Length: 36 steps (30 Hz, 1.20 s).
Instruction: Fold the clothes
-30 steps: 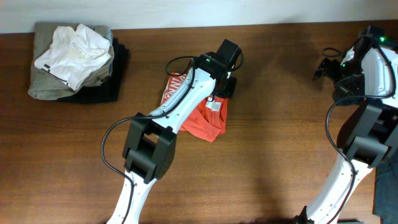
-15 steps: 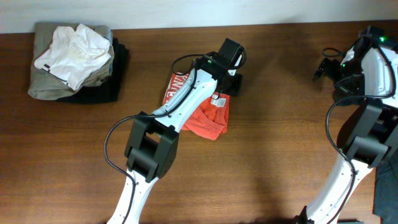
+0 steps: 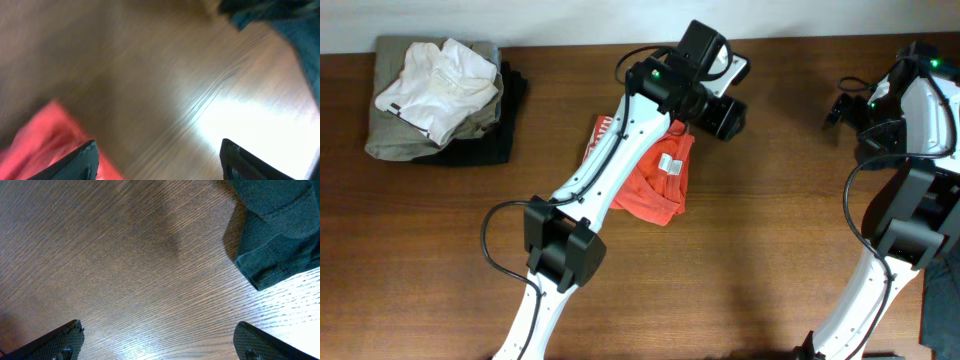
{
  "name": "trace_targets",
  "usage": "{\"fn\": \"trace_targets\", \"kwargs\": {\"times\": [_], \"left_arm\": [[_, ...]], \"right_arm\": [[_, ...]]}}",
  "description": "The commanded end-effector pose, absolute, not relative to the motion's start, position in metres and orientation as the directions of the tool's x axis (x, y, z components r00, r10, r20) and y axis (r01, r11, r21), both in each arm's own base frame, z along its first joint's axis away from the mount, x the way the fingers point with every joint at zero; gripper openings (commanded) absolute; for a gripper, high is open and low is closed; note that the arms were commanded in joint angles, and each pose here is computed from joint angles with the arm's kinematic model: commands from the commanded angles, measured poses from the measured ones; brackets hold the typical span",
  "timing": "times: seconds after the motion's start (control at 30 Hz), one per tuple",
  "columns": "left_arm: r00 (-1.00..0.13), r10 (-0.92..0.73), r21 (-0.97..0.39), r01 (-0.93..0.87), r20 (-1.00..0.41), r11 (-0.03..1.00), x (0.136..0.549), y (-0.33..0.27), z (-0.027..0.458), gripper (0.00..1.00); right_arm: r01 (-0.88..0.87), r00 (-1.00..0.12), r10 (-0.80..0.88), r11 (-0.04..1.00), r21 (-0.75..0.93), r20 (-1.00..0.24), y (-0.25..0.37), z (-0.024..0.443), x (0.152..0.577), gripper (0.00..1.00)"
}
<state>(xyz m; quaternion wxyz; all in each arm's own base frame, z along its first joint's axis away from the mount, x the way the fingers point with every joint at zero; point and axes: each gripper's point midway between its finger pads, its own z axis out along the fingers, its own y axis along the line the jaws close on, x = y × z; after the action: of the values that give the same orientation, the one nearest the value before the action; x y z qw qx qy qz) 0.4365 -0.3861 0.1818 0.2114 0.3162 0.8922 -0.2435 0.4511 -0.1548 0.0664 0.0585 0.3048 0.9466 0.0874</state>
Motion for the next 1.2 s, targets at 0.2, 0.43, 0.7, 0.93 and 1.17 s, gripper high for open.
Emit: {"fn": "trace_targets", "kwargs": {"times": [0.2,0.43,0.7,0.93,1.17], "left_arm": [[-0.872,0.401,-0.220,0.465,-0.280,0.857,0.457,-0.331,0.076,0.53],[-0.879,0.408,-0.378,0.476,-0.248,0.794,0.448,-0.370,0.035,0.47],[-0.845,0.398,-0.380,0.521,-0.356,0.765,0.460,-0.386,0.075,0.56],[-0.813,0.373,-0.411,0.557,-0.447,0.721,0.451,-0.384,0.164,0.72],[-0.866,0.361,-0.317,0.470,-0.346,0.824,0.455,-0.305,0.167,0.76]], "right_arm": [[0.561,-0.802,0.588,0.802,0.207,-0.105,-0.156,0.086,0.456,0.99],[0.561,-0.802,0.588,0.802,0.207,-0.105,-0.156,0.086,0.456,0.98],[0.561,-0.802,0.588,0.802,0.207,-0.105,-0.156,0.086,0.456,0.99],[0.561,-0.802,0.588,0.802,0.207,-0.105,-0.156,0.086,0.456,0.99],[0.561,-0.802,0.588,0.802,0.207,-0.105,-0.156,0.086,0.456,0.99]]}}
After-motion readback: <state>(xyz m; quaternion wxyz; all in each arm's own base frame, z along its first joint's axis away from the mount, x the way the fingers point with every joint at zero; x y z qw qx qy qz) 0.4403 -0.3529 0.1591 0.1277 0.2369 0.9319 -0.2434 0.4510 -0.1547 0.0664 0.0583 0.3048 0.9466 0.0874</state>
